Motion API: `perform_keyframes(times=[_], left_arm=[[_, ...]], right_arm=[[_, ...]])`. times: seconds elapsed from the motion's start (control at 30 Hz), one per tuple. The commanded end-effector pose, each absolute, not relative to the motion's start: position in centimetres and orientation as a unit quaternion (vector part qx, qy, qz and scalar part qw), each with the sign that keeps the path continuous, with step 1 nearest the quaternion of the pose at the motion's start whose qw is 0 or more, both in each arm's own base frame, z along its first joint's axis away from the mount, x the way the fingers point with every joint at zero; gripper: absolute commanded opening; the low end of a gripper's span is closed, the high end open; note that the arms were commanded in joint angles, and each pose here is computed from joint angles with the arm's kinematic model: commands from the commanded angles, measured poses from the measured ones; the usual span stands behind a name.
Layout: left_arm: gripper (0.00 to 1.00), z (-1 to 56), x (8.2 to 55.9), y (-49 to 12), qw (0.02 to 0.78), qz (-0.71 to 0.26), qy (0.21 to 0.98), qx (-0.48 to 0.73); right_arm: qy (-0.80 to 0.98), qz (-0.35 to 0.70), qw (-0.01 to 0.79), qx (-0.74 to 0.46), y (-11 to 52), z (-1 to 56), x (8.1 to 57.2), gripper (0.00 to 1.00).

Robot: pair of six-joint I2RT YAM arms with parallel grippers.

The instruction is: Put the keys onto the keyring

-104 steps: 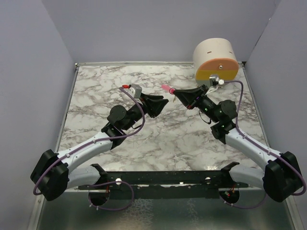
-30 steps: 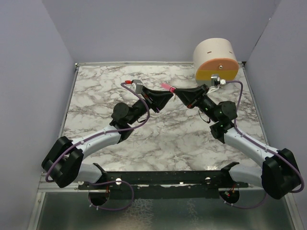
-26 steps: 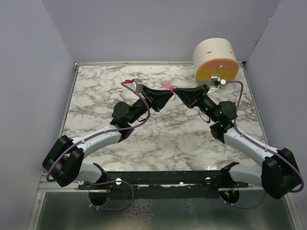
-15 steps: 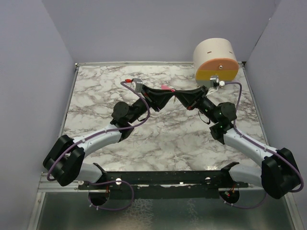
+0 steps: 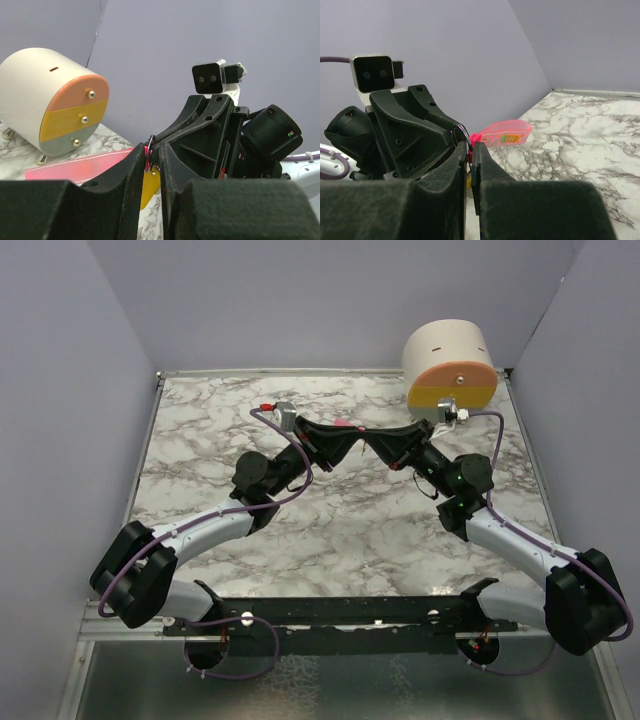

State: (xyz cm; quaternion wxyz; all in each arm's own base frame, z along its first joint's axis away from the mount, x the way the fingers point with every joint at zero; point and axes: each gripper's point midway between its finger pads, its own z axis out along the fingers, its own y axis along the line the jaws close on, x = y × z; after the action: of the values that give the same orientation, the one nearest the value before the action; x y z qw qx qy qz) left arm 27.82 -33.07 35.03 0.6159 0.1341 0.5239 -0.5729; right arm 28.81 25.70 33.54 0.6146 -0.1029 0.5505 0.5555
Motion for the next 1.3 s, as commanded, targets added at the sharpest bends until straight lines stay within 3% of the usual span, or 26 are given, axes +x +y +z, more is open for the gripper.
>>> perform_keyframes(times=[0.0,0.17,0.3,0.53,0.73,0.83,1.27], left_arm=[[0.18,36.9,26.8,-33.0,0.62,-0.592,0.492,0.148],[0.0,36.8,26.7,-33.0,0.62,-0.594,0.491,0.149],[0.0,36.9,26.7,-33.0,0.618,-0.594,0.491,0.153],[0.0,36.4,27.9,-32.5,0.608,-0.562,0.54,0.148],[0.0,35.7,29.0,-31.8,0.59,-0.535,0.585,0.154],[0.0,35.5,29.2,-32.0,0.577,-0.524,0.604,0.166],[0.0,31.7,29.8,-34.6,0.464,-0.47,0.702,0.266]], right_arm=[[0.541,0.561,0.617,-0.106,25.8,33.9,28.6,0.01],[0.544,0.56,0.616,-0.106,25.8,33.7,28.8,0.01],[0.547,0.553,0.619,-0.111,25.9,33.6,28.9,0.02],[0.564,0.506,0.645,-0.105,24.4,33.3,29.1,0.38],[0.584,0.433,0.678,-0.109,22.0,32.5,28.5,0.46],[0.587,0.4,0.69,-0.14,21.4,31.9,27.8,0.55],[0.599,0.355,0.669,-0.259,22.5,27.4,26.7,0.57]])
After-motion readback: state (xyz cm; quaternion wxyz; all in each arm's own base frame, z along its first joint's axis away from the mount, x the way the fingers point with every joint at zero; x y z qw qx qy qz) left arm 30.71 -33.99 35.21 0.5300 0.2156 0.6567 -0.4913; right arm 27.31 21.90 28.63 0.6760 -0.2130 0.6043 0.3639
